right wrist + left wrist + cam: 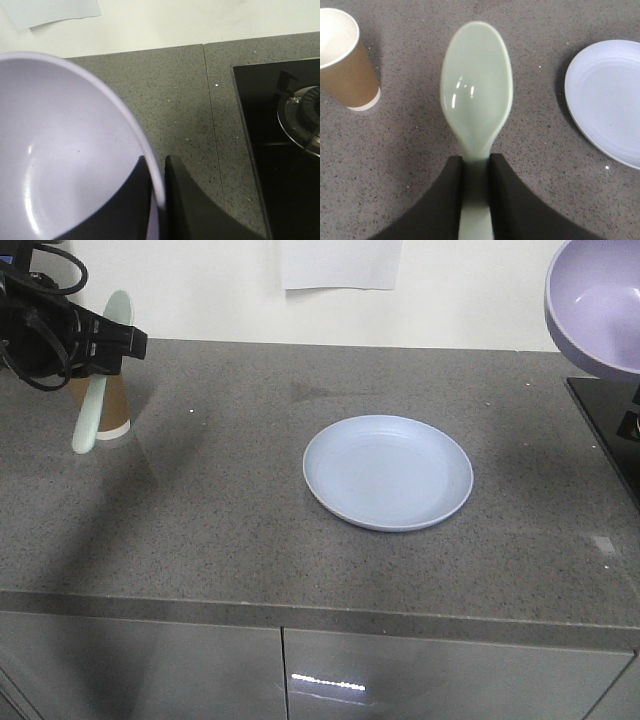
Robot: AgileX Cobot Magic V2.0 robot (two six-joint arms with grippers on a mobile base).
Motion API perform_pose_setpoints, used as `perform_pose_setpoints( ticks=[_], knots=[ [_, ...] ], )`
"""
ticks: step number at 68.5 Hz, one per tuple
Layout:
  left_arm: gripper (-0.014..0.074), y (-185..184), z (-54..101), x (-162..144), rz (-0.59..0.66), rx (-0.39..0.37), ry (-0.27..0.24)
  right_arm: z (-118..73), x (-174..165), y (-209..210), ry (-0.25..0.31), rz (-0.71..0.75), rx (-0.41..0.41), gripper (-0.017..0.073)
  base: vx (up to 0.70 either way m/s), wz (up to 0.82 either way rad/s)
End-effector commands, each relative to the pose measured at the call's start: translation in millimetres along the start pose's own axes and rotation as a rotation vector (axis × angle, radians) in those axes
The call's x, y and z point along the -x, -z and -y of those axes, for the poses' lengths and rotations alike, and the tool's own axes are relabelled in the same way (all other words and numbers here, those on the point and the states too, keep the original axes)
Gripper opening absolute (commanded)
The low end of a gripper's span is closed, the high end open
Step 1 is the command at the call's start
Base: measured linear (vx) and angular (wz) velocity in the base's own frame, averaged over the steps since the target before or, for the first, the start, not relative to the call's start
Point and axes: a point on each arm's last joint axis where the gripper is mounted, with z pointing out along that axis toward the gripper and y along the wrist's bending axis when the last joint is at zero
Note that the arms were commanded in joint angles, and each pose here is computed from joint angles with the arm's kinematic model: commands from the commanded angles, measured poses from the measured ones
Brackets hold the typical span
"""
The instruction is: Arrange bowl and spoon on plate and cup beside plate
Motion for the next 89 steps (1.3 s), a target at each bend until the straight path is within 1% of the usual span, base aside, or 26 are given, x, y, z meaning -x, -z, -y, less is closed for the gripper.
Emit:
perform_pose_setpoints(
  ticks=[1, 89],
  knots=[
    [-0.0006, 19.9, 4.2, 11.4, 0.112, -0.019, -0.001, -2.1, 15.0, 16.5, 0.005, 0.124, 0.006, -0.0006, 0.10, 0.05],
    [-0.0006, 19.9, 4.2, 11.4, 0.112, -0.019, -0.001, -2.1, 15.2, 16.5, 0.005, 0.127, 0.006, -0.0006, 0.07, 0.01]
  ],
)
